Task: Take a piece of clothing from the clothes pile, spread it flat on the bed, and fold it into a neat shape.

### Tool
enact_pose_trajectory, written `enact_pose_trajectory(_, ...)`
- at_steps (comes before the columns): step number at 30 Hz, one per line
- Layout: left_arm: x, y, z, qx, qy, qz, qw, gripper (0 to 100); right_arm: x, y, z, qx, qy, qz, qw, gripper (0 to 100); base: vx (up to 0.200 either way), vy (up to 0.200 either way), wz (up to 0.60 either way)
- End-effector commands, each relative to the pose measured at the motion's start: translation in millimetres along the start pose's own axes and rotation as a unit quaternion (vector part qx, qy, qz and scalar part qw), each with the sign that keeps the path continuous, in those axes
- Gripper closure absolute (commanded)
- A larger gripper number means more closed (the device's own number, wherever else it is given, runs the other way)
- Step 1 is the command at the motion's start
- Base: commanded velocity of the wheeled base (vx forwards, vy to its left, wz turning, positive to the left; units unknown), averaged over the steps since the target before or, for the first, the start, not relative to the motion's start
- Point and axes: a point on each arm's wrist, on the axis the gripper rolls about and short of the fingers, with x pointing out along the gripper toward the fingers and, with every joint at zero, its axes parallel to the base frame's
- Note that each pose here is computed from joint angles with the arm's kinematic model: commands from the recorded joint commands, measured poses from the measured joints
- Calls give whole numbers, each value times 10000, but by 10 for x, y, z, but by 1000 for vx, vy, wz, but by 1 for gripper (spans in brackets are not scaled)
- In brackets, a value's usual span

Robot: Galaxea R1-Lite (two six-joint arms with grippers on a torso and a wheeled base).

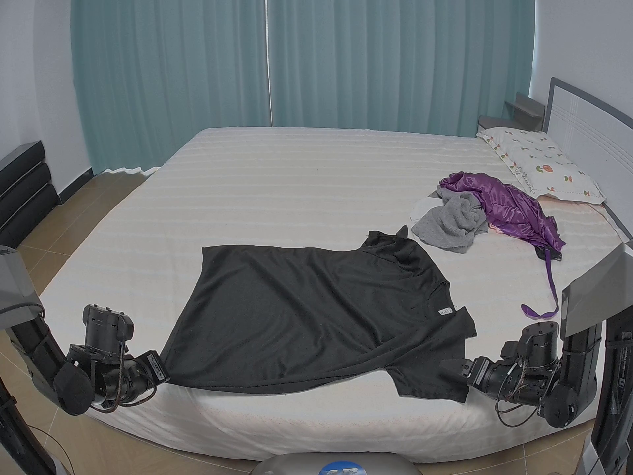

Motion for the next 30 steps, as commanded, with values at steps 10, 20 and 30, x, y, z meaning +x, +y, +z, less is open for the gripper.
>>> enact_pose_trajectory(10, -3, 5, -1, -4, -4, 6, 10000, 100, 117, 11, -46, -71, 63, 45, 9999, 100, 0, 0, 0)
enact_pose_trajectory(20, -20, 11, 17, -8, -54, 11, 10000, 100, -305, -10, 7, 85, -74, -55, 9999, 100, 0, 0, 0)
enact_pose_trajectory(30, -149, 56, 77, 138, -273, -34, 9995, 100, -499, 78, 55, 127, -57, -50, 9999, 100, 0, 0, 0)
